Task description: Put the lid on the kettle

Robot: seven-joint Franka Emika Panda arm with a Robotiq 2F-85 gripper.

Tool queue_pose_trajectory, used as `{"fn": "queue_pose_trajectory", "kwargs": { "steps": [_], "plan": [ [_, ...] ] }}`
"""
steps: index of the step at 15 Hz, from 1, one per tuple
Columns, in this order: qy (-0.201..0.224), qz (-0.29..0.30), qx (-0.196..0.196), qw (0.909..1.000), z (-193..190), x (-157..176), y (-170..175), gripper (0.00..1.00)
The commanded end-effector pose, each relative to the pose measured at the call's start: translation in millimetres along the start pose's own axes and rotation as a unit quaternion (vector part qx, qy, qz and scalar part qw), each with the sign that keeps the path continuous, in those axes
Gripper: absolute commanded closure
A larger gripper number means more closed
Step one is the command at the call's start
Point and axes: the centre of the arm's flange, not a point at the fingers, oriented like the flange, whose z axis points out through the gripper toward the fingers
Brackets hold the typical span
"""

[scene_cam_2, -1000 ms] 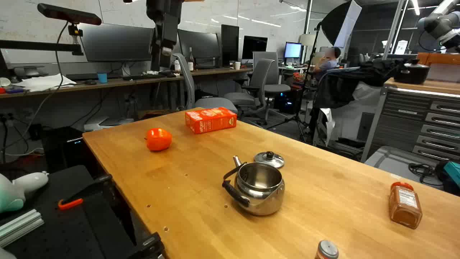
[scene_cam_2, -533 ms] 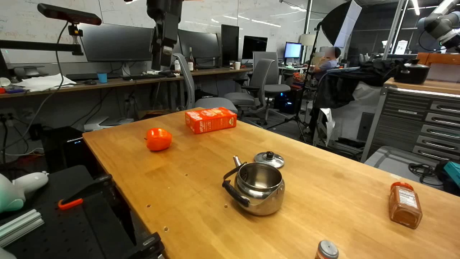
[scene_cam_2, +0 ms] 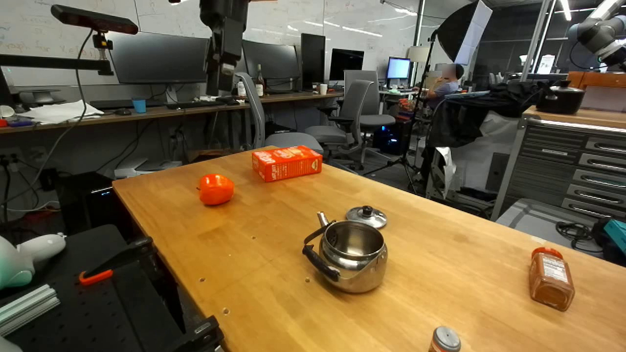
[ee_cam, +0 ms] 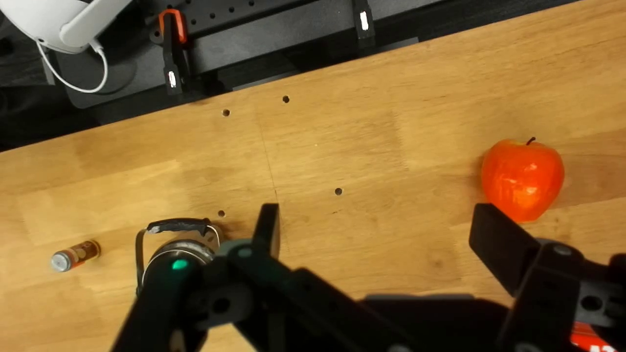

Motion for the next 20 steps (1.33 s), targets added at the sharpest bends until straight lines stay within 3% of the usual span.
{"fn": "queue_pose_trajectory", "kwargs": {
  "steps": [1, 12, 20],
  "plan": [
    [0.022, 0.004, -0.001, 0.9998, -2, 6, 0, 0.00],
    [0.065, 0.031, 0.051, 0.9961, -44, 59, 23, 0.00],
    [0.084, 0.104, 0.097, 0.9863, -36, 144, 41, 0.00]
  ]
}}
